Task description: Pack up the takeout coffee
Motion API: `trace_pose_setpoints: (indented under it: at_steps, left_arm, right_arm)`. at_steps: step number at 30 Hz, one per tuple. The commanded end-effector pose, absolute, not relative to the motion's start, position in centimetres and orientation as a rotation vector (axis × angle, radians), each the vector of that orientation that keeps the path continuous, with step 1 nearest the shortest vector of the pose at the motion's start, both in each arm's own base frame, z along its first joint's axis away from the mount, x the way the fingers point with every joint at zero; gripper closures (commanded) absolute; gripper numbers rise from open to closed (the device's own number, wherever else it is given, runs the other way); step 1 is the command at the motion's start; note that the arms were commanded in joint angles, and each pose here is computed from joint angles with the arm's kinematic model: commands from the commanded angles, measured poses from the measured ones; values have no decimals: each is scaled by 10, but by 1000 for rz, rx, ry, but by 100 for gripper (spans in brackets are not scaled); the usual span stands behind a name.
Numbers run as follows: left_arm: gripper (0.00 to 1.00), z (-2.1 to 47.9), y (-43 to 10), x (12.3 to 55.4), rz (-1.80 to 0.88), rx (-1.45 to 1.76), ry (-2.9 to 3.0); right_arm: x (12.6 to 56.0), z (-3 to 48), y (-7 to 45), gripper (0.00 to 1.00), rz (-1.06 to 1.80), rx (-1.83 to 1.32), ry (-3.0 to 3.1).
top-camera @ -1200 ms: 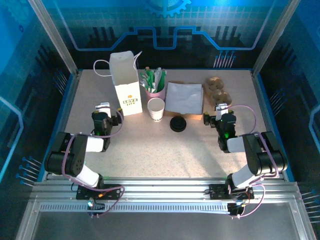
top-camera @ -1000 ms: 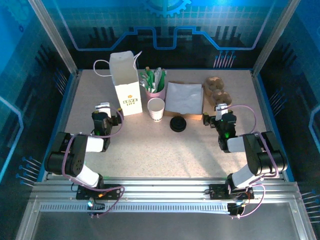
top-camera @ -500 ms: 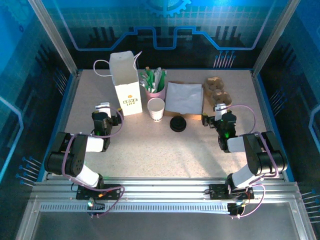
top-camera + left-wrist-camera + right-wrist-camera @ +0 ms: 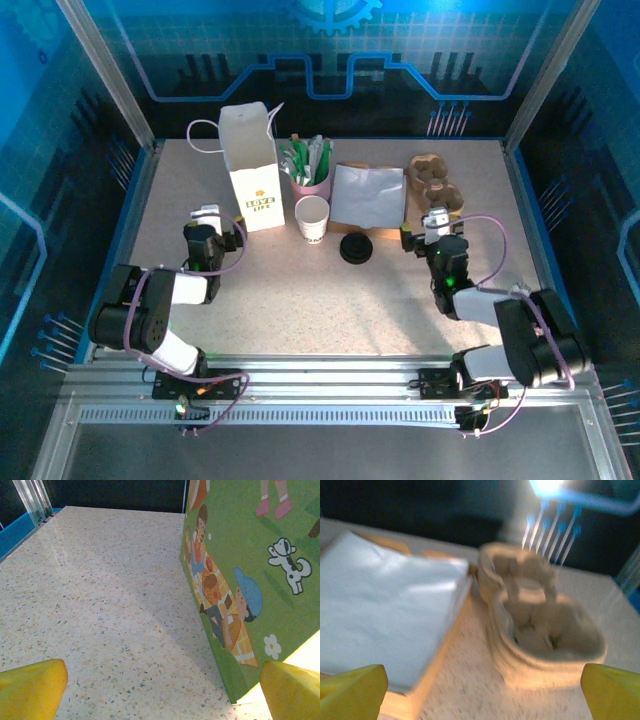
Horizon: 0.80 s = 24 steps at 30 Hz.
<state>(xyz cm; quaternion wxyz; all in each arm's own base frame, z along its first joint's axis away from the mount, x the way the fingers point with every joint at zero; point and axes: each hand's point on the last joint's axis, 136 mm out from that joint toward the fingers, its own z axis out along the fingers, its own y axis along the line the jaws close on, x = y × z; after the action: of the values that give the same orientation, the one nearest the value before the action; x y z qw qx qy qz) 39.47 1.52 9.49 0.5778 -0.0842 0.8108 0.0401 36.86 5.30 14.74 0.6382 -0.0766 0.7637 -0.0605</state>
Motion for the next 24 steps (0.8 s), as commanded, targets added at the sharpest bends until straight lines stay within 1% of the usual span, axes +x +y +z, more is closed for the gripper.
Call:
trace_pose_setpoints:
  at_steps: [1,4,6,8,9,11,13,17,19,21,23,24]
  left_arm:
    - [1,96,16,394,75,-202,1884]
    - [1,99,15,393,70,-190,1873]
    - [1,110,12,389,63,-170,1873]
    - [1,129,9,389,74,-153,1904]
    - [1,138,8,389,76,-160,1913]
    - [1,166,12,388,38,-273,1902]
    - [1,194,7,387,-39,-314,1873]
    - [0,245,-3,376,-256,-458,1807]
    - [1,261,-7,364,-387,-579,1799]
    - [1,272,-4,353,-449,-685,1775]
    - [1,285,-11,347,-497,-639,1769]
    - [1,291,-17,345,-512,-585,1774]
  right_arm:
    - [357,213,60,0,-156,-101,1575]
    - [347,258,69,0,130,55,1483]
    - [339,268,73,0,338,175,1506]
    - [334,279,75,0,442,221,1496]
    - [334,285,79,0,464,205,1481]
    - [335,299,90,0,447,130,1468]
    - [340,300,96,0,465,137,1523]
    - [351,287,111,0,475,145,1678]
    - [356,275,119,0,425,114,1785]
    - [360,269,135,0,410,41,1859]
    - [363,260,148,0,378,-3,1943]
    - [366,264,156,0,371,-20,1964]
